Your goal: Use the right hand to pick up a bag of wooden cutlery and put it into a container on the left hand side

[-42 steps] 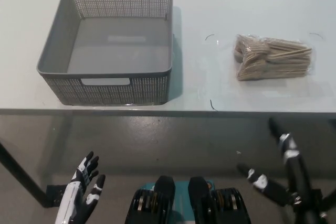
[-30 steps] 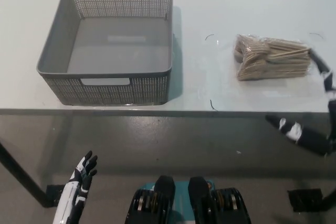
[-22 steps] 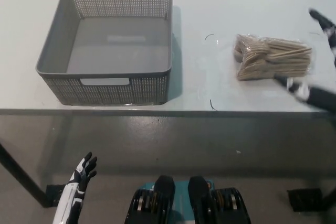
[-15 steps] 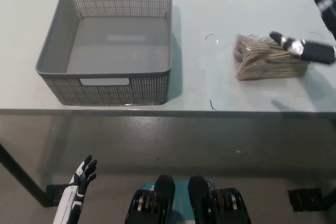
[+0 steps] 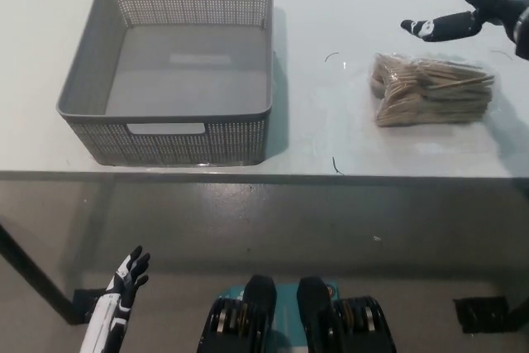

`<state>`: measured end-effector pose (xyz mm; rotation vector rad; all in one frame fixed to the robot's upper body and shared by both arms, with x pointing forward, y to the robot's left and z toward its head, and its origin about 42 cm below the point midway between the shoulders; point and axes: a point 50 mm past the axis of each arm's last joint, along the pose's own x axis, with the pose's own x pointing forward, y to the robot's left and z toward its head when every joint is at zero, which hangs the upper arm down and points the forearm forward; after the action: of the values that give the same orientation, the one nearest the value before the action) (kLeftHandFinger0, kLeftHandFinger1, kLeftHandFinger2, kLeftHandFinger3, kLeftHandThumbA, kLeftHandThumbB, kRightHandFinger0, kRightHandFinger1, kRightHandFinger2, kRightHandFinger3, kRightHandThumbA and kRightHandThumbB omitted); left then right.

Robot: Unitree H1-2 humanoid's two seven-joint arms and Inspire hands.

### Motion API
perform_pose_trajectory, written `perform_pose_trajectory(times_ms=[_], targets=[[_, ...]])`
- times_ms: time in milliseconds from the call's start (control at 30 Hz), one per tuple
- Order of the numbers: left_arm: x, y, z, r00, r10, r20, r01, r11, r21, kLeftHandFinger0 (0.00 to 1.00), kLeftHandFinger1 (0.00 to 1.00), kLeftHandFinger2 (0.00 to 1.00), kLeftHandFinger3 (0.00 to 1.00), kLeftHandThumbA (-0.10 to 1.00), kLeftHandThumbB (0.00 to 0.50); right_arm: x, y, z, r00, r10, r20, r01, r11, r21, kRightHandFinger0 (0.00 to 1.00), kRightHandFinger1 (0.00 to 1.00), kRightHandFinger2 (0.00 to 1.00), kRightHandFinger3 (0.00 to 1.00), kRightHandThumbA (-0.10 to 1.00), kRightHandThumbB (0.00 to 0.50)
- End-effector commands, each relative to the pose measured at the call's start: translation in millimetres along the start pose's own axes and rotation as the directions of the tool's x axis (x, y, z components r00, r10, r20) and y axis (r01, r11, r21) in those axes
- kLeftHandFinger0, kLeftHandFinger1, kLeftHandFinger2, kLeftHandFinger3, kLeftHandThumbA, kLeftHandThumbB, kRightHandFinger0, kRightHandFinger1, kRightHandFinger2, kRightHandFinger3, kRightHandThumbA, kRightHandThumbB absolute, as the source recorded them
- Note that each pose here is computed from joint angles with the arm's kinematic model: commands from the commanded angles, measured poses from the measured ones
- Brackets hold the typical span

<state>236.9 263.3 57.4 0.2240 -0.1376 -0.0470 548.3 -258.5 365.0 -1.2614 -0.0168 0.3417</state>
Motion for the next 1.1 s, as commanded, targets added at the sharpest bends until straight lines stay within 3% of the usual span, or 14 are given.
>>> perform_pose_trajectory(times_ms=[0, 200, 300, 967, 1067], targets=[[5.2, 4.8, 6.6, 0.998, -0.031, 0.054, 0.029, 0.999, 0.038, 1.00, 1.00, 1.00, 1.00, 1.00, 0.198, 7.1, -25.6, 9.2, 1.000, 0.026, 0.015, -0.025, 0.998, -0.066, 1.00, 1.00, 1.00, 1.00, 0.66, 0.500], [7.7, 5.3, 5.3, 0.997, -0.043, 0.061, 0.039, 0.997, 0.071, 1.00, 1.00, 1.00, 1.00, 0.97, 0.186, 17.6, -18.5, -2.7, 0.992, 0.115, -0.058, -0.121, 0.987, -0.104, 1.00, 1.00, 1.00, 1.00, 0.65, 0.500], [8.6, 4.7, 4.0, 0.997, -0.044, 0.057, 0.040, 0.996, 0.077, 1.00, 1.00, 1.00, 1.00, 0.95, 0.203, 19.7, -16.2, -10.2, 0.983, 0.158, -0.093, -0.167, 0.981, -0.100, 1.00, 1.00, 1.00, 1.00, 0.67, 0.500], [11.7, 4.4, 2.9, 0.995, -0.080, 0.065, 0.073, 0.992, 0.103, 1.00, 1.00, 1.00, 1.00, 0.90, 0.194, 19.5, 5.1, -22.4, 0.955, 0.262, -0.137, -0.278, 0.954, -0.113, 1.00, 1.00, 1.00, 1.00, 0.69, 0.500], [12.8, 3.5, 3.4, 0.994, -0.085, 0.070, 0.077, 0.991, 0.105, 1.00, 1.00, 1.00, 1.00, 0.88, 0.169, 18.6, 3.3, -22.9, 0.950, 0.274, -0.148, -0.292, 0.948, -0.123, 1.00, 1.00, 1.00, 1.00, 0.70, 0.500]])
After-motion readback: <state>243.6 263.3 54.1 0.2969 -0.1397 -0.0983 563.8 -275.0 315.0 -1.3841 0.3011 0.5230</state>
